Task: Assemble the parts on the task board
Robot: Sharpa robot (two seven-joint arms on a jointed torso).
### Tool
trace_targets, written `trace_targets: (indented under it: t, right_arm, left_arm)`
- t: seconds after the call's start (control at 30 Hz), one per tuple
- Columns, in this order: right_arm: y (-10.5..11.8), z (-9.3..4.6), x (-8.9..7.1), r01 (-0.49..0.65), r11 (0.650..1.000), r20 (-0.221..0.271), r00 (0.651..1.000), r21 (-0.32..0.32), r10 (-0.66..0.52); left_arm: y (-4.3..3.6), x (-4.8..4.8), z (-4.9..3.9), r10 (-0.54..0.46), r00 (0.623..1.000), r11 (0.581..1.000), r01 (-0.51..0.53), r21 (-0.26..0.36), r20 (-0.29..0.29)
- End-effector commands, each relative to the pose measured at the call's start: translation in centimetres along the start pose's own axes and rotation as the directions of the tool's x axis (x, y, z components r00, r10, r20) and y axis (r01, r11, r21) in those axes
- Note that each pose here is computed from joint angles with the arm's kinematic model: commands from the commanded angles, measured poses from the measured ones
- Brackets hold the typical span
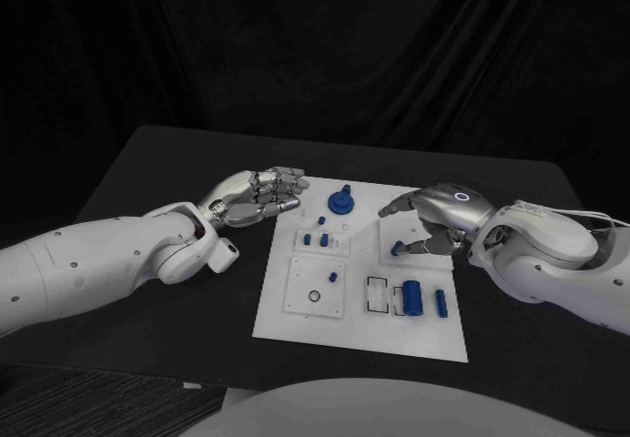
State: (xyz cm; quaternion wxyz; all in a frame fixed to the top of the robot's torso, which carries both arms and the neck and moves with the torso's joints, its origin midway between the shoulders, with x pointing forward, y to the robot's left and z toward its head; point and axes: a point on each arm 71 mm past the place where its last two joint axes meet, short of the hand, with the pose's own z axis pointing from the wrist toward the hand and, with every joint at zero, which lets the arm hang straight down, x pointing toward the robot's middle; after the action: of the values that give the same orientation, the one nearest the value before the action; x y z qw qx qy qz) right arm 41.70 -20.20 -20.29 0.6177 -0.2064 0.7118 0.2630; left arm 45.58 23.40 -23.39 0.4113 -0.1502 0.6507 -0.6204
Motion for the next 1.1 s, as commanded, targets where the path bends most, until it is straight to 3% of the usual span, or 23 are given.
trace_targets:
  t: [0.03, 0.37, 1.1]
  right_arm:
    - [-0.8, -0.4, 0.8, 0.009, 0.998, -0.033, 0.999, 0.055, -0.007]
    - [-1.7, -0.6, 2.3, 0.008, 0.997, -0.069, 0.998, 0.079, -0.003]
    - [-1.1, 0.5, 3.4, -0.004, 1.000, -0.055, 0.998, 0.024, 0.006]
  left_arm:
    - [-0.10, 0.15, -0.04, -0.013, 1.000, 1.000, 0.013, 0.012, -0.003]
    - [-0.07, 0.16, -0.14, -0.015, 1.000, 1.000, 0.015, 0.010, -0.004]
    - [0.02, 0.29, -0.10, -0.019, 1.000, 1.000, 0.019, 0.006, -0.009]
